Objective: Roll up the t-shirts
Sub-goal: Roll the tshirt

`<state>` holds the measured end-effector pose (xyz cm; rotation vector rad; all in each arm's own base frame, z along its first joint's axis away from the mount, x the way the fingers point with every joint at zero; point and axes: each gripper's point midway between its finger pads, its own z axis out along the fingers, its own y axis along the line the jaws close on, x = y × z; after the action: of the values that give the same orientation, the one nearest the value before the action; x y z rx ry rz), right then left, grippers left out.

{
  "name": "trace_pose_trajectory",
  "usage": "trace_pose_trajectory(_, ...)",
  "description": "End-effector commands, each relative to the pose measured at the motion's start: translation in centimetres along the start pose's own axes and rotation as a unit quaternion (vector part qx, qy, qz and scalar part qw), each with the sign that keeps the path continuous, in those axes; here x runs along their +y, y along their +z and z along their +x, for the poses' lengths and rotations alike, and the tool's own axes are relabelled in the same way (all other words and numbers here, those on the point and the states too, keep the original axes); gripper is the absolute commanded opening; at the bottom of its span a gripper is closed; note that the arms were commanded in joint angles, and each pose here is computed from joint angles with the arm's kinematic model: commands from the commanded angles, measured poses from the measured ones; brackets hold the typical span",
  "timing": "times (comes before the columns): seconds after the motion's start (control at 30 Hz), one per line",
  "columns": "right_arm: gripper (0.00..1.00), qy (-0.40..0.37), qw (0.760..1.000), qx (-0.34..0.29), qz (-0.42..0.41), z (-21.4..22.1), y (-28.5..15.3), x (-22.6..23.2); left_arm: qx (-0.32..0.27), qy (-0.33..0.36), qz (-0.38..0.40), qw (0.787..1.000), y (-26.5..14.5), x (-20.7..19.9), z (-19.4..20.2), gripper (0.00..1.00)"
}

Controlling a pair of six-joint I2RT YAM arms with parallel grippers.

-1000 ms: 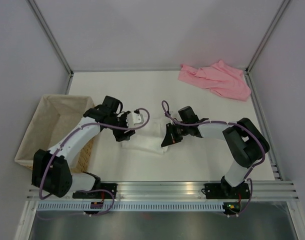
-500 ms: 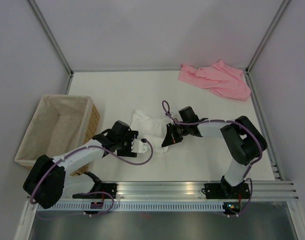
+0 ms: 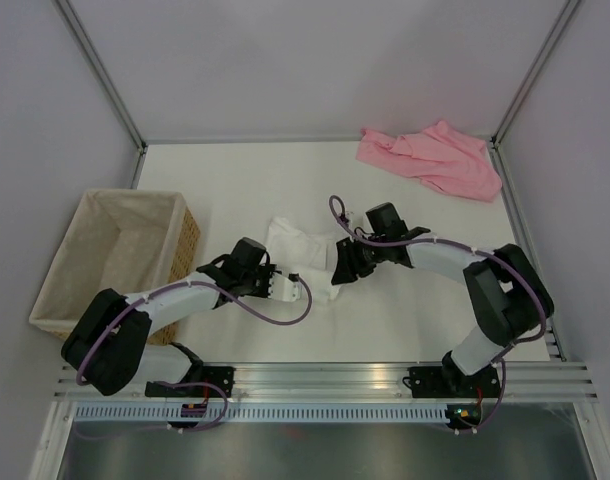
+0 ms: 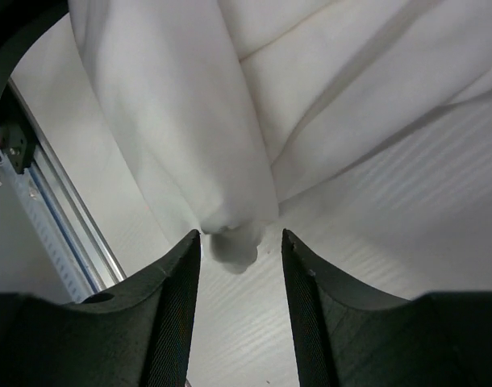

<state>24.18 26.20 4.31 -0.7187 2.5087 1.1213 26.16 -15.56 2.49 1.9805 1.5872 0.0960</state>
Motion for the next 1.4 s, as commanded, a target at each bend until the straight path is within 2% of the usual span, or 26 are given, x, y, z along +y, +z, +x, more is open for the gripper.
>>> trace_pose_trajectory(0.0, 0.51, -0.109, 0.990, -0.071, 0.061, -4.8, -4.1, 0.6, 0.014, -0.022, 0.094, 0.995, 0.4, -4.7, 1.1, 0.13)
trace_pose_trajectory(0.03, 0.51, -0.114, 0.988, -0.080, 0.070, -5.2, -4.6, 0.7, 0.017, -0.028, 0.101, 0.994, 0.2, -4.9, 1.1, 0.03)
trace_pose_trajectory(0.13, 0.51, -0.202, 0.964, -0.118, 0.122, -6.9, -6.7, 1.1, 0.009, -0.054, 0.124, 0.991, -0.6, -4.7, 0.4, 0.02)
trace_pose_trajectory(0.17, 0.52, -0.283, 0.942, -0.103, 0.146, -6.1, -6.7, 0.9, -0.010, -0.064, 0.137, 0.988, -0.9, -4.8, -0.4, 0.02)
trace_pose_trajectory(0.2, 0.54, -0.333, 0.914, -0.133, 0.187, -7.2, -8.1, 1.8, -0.022, -0.079, 0.142, 0.986, -1.5, -4.0, -1.3, 0.02)
trace_pose_trajectory(0.23, 0.55, -0.387, 0.897, -0.135, 0.167, -6.3, -6.8, 4.4, -0.035, -0.102, 0.180, 0.978, -2.3, -5.1, -1.7, 0.02)
trace_pose_trajectory(0.27, 0.56, -0.409, 0.890, -0.131, 0.154, -4.7, -6.1, 4.8, -0.043, -0.114, 0.197, 0.973, -2.8, -5.2, -2.1, 0.02)
trace_pose_trajectory(0.3, 0.56, -0.449, 0.867, -0.164, 0.142, -5.4, -6.7, 6.5, -0.054, -0.120, 0.200, 0.971, -3.4, -4.4, -2.8, 0.02)
trace_pose_trajectory(0.33, 0.56, -0.476, 0.856, -0.162, 0.119, -4.6, -6.2, 7.6, -0.062, -0.132, 0.217, 0.965, -3.6, -4.7, -3.0, 0.02)
trace_pose_trajectory(0.43, 0.56, -0.528, 0.831, -0.140, 0.105, -2.2, -5.1, 8.0, -0.057, -0.148, 0.258, 0.953, -4.5, -5.8, -2.8, 0.02)
trace_pose_trajectory(0.6, 0.60, -0.553, 0.822, -0.102, 0.096, 0.4, -3.2, 7.6, -0.058, -0.162, 0.285, 0.943, -4.8, -6.1, -3.0, 0.02)
trace_pose_trajectory(0.63, 0.60, -0.568, 0.811, -0.108, 0.089, 0.3, -2.8, 8.5, -0.055, -0.165, 0.287, 0.942, -4.7, -6.1, -2.9, 0.02)
trace_pose_trajectory(0.83, 0.64, -0.582, 0.805, -0.084, 0.080, 2.1, -0.6, 9.0, -0.048, -0.174, 0.288, 0.941, -4.3, -5.4, -2.7, 0.02)
trace_pose_trajectory(0.9, 0.65, -0.583, 0.802, -0.078, 0.101, 2.3, -0.1, 8.5, -0.048, -0.172, 0.290, 0.940, -4.3, -5.4, -2.6, 0.02)
trace_pose_trajectory(0.97, 0.65, -0.564, 0.810, -0.081, 0.140, 1.6, 0.5, 7.4, -0.047, -0.172, 0.291, 0.940, -4.3, -5.6, -2.6, 0.02)
trace_pose_trajectory(1.1, 0.62, -0.547, 0.819, -0.067, 0.161, 2.0, 1.6, 5.8, -0.049, -0.180, 0.290, 0.939, -4.4, -5.4, -2.5, 0.02)
trace_pose_trajectory(1.17, 0.58, -0.542, 0.823, -0.056, 0.158, 2.5, 2.0, 5.6, -0.049, -0.185, 0.290, 0.938, -4.4, -5.3, -2.4, 0.02)
trace_pose_trajectory(1.2, 0.45, -0.539, 0.824, -0.059, 0.166, 2.1, 1.9, 5.5, -0.051, -0.185, 0.291, 0.937, -4.4, -5.3, -2.5, 0.02)
trace_pose_trajectory(1.27, 0.31, -0.532, 0.829, -0.046, 0.168, 2.4, 1.9, 5.3, -0.053, -0.189, 0.292, 0.936, -4.6, -5.3, -2.4, 0.02)
trace_pose_trajectory(1.3, 0.20, -0.522, 0.836, -0.032, 0.169, 2.8, 2.0, 5.1, -0.054, -0.191, 0.292, 0.935, -4.7, -5.3, -2.4, 0.02)
trace_pose_trajectory(1.37, 0.12, -0.516, 0.841, -0.019, 0.160, 3.3, 2.0, 5.2, -0.053, -0.191, 0.295, 0.935, -4.9, -5.4, -2.3, 0.02)
